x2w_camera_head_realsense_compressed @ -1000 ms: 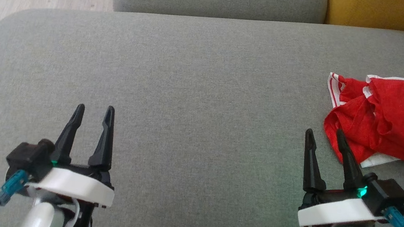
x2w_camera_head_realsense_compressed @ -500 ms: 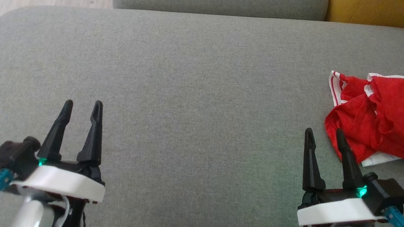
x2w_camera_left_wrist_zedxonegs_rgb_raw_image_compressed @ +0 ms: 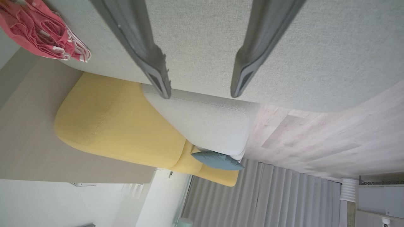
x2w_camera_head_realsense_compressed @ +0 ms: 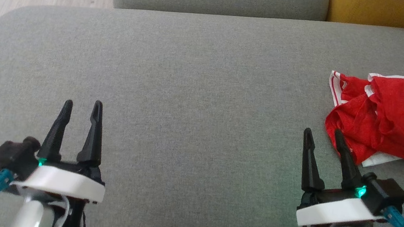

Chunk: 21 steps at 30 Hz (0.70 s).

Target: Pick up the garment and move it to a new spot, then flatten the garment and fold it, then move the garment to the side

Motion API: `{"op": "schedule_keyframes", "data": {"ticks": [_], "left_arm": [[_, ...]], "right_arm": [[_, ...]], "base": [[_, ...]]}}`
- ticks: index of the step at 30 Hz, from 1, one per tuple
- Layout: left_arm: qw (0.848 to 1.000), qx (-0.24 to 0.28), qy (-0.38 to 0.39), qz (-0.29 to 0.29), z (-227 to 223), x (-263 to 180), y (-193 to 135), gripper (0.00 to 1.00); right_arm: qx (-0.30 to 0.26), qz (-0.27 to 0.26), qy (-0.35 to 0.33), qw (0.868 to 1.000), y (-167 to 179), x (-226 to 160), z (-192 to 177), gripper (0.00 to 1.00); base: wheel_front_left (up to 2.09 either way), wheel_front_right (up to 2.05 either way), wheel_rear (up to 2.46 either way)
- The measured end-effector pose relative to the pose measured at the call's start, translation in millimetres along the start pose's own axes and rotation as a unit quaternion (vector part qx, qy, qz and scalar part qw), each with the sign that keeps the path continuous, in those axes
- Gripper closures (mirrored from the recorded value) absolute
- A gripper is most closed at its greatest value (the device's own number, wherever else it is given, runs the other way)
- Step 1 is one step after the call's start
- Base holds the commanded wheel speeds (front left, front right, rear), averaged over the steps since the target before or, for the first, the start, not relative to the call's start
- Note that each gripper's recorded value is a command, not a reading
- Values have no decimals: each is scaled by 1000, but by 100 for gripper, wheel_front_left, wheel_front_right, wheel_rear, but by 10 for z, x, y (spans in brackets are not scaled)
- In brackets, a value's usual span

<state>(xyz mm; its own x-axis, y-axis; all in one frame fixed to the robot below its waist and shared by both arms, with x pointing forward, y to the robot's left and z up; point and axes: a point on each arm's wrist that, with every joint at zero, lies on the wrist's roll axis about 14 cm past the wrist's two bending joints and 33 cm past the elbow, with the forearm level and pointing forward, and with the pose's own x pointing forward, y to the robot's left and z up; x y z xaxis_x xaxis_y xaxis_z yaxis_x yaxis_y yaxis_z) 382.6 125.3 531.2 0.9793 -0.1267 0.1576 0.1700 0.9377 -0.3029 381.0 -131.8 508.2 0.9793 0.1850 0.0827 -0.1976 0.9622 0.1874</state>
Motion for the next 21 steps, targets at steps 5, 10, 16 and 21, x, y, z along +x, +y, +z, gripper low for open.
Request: {"op": "schedule_keyframes", "data": {"ticks": [5, 10, 16, 21], "left_arm": [[999, -1, 33, 12, -205, -89, 63, 100], [996, -17, 76, 34, -447, -271, 162, 100], [995, -47, 77, 44, -440, -263, 189, 100], [992, -77, 83, 55, -468, -281, 225, 100]], "right_arm": [[3, -9, 35, 999, -41, -96, -219, 100], [26, -26, 75, 996, -91, -283, -479, 100], [59, -38, 74, 995, -126, -267, -464, 100], [91, -49, 71, 992, -162, -257, -447, 100]], "base": [[0, 0, 0], [0, 0, 0], [0, 0, 0], [0, 0, 0]]}}
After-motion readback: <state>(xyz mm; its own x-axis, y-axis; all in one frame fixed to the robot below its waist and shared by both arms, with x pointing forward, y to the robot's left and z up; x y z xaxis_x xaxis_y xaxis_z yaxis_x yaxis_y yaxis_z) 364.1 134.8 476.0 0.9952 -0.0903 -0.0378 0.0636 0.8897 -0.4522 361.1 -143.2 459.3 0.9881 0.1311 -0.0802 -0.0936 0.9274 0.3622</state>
